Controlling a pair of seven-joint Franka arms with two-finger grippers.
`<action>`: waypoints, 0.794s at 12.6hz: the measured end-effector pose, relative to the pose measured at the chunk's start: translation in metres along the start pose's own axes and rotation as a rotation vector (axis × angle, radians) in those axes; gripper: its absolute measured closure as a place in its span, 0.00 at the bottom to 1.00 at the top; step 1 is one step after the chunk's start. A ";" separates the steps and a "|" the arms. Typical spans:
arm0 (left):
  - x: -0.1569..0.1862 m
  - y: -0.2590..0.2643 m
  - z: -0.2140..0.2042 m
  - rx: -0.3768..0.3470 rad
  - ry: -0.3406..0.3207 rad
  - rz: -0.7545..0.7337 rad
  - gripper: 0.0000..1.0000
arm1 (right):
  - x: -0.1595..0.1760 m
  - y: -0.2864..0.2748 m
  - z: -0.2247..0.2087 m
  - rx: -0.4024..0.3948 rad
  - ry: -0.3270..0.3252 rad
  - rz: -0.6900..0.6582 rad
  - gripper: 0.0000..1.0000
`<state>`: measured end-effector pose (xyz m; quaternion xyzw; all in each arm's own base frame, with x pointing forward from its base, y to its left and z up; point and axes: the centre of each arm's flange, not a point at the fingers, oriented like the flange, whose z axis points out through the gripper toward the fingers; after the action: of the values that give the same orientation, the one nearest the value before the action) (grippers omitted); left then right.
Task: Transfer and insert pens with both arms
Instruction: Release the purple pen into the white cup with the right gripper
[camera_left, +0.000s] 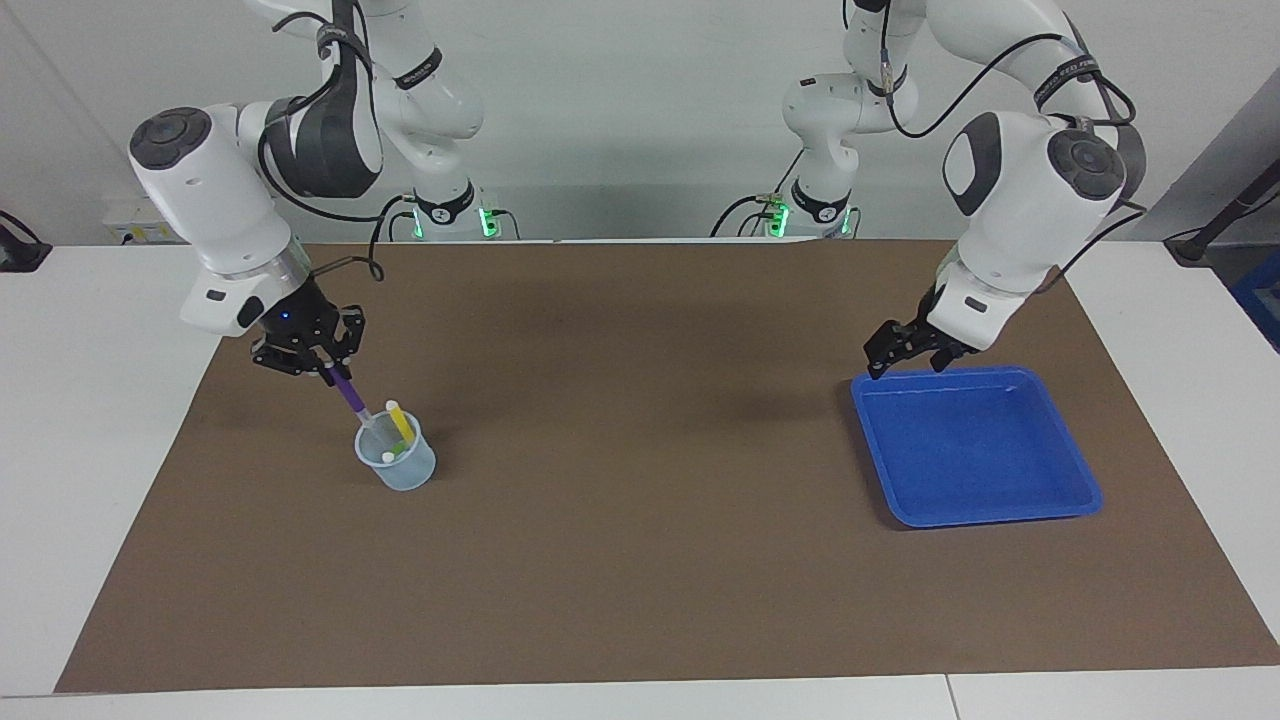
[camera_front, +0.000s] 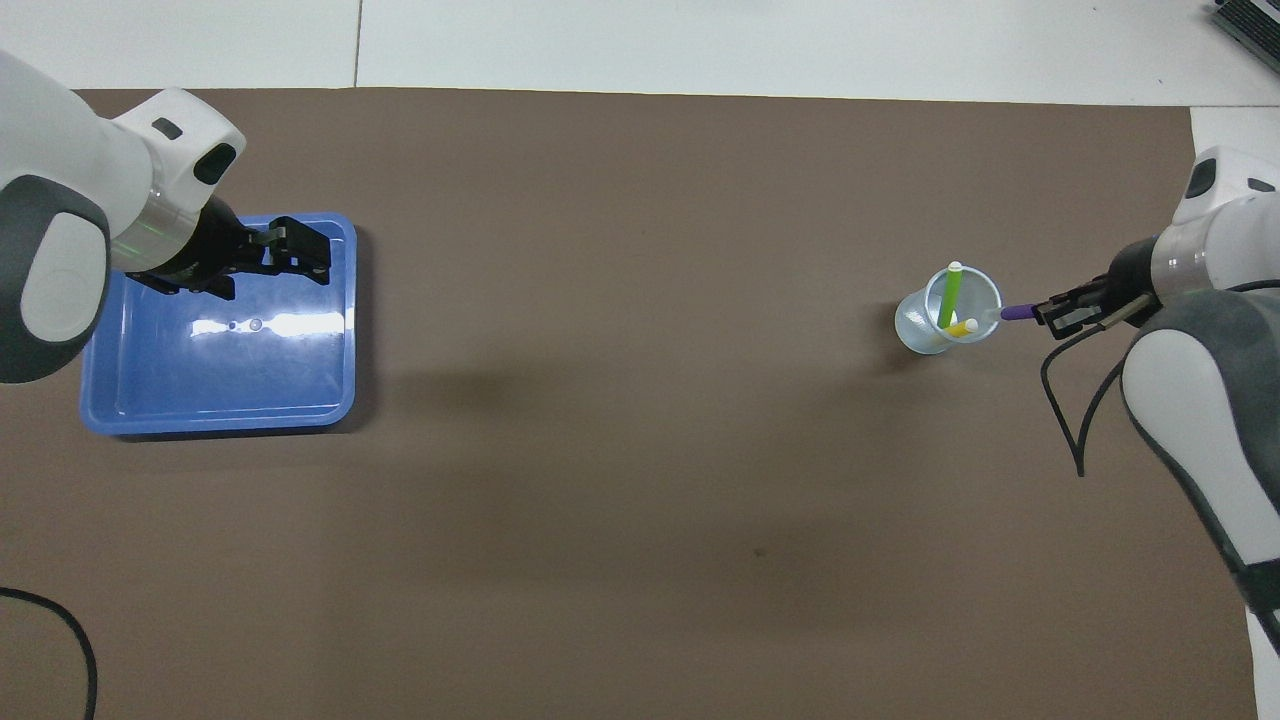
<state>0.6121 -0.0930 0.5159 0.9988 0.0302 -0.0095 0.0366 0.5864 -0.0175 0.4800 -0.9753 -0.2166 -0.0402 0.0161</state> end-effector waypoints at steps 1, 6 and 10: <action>-0.001 -0.006 -0.007 0.014 0.009 0.014 0.00 | 0.000 0.000 0.008 0.001 0.002 0.000 0.82; -0.033 -0.023 -0.066 0.047 0.029 0.079 0.00 | -0.005 -0.003 0.042 0.006 0.000 0.025 0.82; -0.053 -0.043 -0.099 0.068 0.040 0.136 0.00 | -0.004 -0.005 0.043 0.007 -0.002 0.062 0.53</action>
<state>0.5584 -0.0458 0.6126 0.9992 -0.0373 0.0117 0.0024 0.5835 -0.0131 0.4365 -0.9816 -0.1862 -0.0382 0.0203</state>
